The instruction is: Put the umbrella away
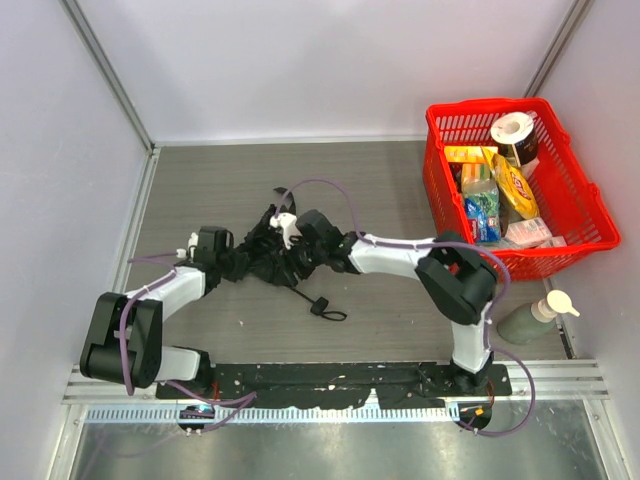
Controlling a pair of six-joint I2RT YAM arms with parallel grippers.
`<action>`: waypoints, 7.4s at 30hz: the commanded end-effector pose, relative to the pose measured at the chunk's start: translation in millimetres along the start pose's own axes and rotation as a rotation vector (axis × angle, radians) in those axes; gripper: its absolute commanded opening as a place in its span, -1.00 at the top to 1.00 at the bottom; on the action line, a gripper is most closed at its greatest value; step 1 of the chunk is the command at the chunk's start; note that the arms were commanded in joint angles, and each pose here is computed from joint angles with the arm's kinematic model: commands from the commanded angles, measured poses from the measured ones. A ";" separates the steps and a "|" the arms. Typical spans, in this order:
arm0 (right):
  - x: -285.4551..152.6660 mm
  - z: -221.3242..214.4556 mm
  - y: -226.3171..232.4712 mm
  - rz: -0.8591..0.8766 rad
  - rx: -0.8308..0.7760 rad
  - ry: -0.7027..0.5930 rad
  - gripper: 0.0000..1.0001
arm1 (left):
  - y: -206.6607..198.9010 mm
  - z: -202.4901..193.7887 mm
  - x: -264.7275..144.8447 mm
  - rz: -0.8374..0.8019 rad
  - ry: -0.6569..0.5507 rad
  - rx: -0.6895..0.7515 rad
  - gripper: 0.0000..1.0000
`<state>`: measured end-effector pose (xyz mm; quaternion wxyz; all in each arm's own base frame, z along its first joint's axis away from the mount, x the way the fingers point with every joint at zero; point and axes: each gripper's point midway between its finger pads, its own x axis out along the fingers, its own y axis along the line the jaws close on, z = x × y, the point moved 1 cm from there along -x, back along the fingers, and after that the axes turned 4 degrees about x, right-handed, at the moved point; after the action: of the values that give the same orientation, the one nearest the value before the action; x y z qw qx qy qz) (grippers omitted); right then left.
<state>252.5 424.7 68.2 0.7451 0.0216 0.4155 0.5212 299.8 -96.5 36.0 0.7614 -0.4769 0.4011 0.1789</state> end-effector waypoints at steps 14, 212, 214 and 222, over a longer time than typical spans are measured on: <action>17.0 53.8 16.7 -0.578 -0.805 -0.299 -0.25 | 97.9 -36.4 -25.8 0.432 0.163 0.000 1.00; 53.7 -125.0 -85.7 -0.272 -0.017 0.227 0.98 | -17.3 0.5 -4.6 -0.055 0.080 0.304 -0.99; 53.5 -122.4 -82.0 -0.221 0.052 0.210 0.98 | -18.3 3.0 -8.9 -0.083 0.068 0.308 -0.99; 57.8 -105.6 -69.7 -0.005 0.376 0.176 0.98 | -25.4 -1.7 -22.9 -0.238 0.065 0.304 -0.97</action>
<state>324.7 450.7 38.5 0.8094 0.0612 0.3022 0.4999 294.2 -100.6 54.2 0.8137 -0.3973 0.4205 0.0567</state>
